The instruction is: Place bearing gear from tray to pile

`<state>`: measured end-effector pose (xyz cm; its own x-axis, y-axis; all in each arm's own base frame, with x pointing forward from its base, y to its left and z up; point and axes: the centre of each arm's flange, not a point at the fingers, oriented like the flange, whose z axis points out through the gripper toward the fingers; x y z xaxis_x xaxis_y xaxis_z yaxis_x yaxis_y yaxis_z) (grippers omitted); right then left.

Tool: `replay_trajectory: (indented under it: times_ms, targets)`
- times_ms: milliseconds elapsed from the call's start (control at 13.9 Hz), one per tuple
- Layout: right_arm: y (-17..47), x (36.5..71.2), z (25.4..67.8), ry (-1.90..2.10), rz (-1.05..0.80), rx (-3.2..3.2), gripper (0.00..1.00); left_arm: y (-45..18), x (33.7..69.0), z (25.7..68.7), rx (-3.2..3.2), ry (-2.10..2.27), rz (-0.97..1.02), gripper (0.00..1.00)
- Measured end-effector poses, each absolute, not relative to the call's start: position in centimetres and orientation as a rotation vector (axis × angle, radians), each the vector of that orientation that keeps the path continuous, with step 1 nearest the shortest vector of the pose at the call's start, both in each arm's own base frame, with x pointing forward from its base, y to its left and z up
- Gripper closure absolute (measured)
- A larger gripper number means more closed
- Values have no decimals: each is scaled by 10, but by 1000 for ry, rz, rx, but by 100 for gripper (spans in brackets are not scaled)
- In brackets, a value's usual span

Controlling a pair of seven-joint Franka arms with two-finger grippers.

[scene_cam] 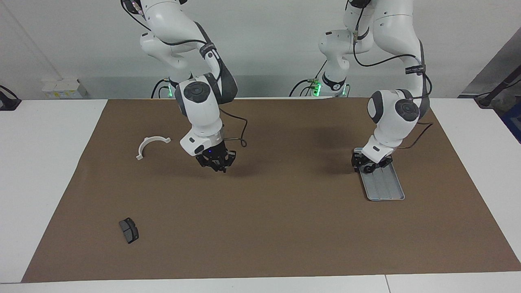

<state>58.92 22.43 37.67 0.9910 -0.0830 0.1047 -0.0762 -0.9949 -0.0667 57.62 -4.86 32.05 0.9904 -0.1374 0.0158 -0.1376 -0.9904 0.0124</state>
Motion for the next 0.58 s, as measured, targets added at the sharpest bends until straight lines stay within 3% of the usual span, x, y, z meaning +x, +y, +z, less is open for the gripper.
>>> replay_trajectory:
  times_ms: [576]
  targets:
    - [173,601,375,-40,-114,-3105,71,-33,568,307,3124,-198,-13,37]
